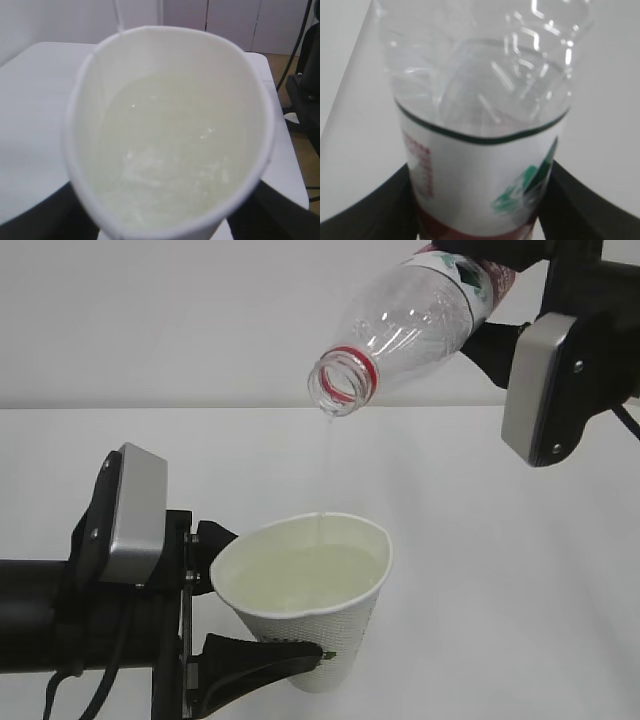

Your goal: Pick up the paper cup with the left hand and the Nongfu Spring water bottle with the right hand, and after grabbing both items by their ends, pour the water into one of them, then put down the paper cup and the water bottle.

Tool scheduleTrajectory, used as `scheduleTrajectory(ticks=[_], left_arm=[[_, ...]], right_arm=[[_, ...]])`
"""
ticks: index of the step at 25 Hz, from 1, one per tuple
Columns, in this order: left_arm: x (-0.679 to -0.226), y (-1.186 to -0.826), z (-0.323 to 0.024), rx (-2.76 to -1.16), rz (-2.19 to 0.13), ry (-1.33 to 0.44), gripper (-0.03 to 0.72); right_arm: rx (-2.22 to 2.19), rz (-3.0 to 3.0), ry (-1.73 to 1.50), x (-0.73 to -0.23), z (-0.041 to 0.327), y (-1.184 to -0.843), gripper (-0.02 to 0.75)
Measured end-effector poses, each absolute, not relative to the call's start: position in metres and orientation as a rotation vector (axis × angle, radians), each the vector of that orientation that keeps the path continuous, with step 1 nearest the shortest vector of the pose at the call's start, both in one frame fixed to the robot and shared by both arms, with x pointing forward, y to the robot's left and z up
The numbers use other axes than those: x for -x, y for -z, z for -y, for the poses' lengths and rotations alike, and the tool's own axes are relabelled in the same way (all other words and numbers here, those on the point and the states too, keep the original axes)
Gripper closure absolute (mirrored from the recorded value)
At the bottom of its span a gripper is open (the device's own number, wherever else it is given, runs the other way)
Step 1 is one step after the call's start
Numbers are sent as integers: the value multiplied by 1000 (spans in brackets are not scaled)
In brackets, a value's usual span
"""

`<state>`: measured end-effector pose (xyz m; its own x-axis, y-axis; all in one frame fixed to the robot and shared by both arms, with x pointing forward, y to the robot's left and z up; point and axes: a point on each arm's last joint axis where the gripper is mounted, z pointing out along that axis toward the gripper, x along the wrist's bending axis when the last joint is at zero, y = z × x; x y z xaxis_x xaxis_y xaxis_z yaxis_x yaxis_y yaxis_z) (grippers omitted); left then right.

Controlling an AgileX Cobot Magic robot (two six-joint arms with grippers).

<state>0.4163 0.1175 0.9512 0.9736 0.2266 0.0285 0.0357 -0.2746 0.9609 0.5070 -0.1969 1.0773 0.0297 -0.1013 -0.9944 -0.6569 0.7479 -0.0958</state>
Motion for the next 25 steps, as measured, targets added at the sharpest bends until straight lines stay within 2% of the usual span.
scheduleTrajectory(ticks=[25], left_arm=[[-416, -951, -118, -1849, -192, -189, 177]], right_arm=[[437, -1578, -732, -505, 195, -1080, 259]])
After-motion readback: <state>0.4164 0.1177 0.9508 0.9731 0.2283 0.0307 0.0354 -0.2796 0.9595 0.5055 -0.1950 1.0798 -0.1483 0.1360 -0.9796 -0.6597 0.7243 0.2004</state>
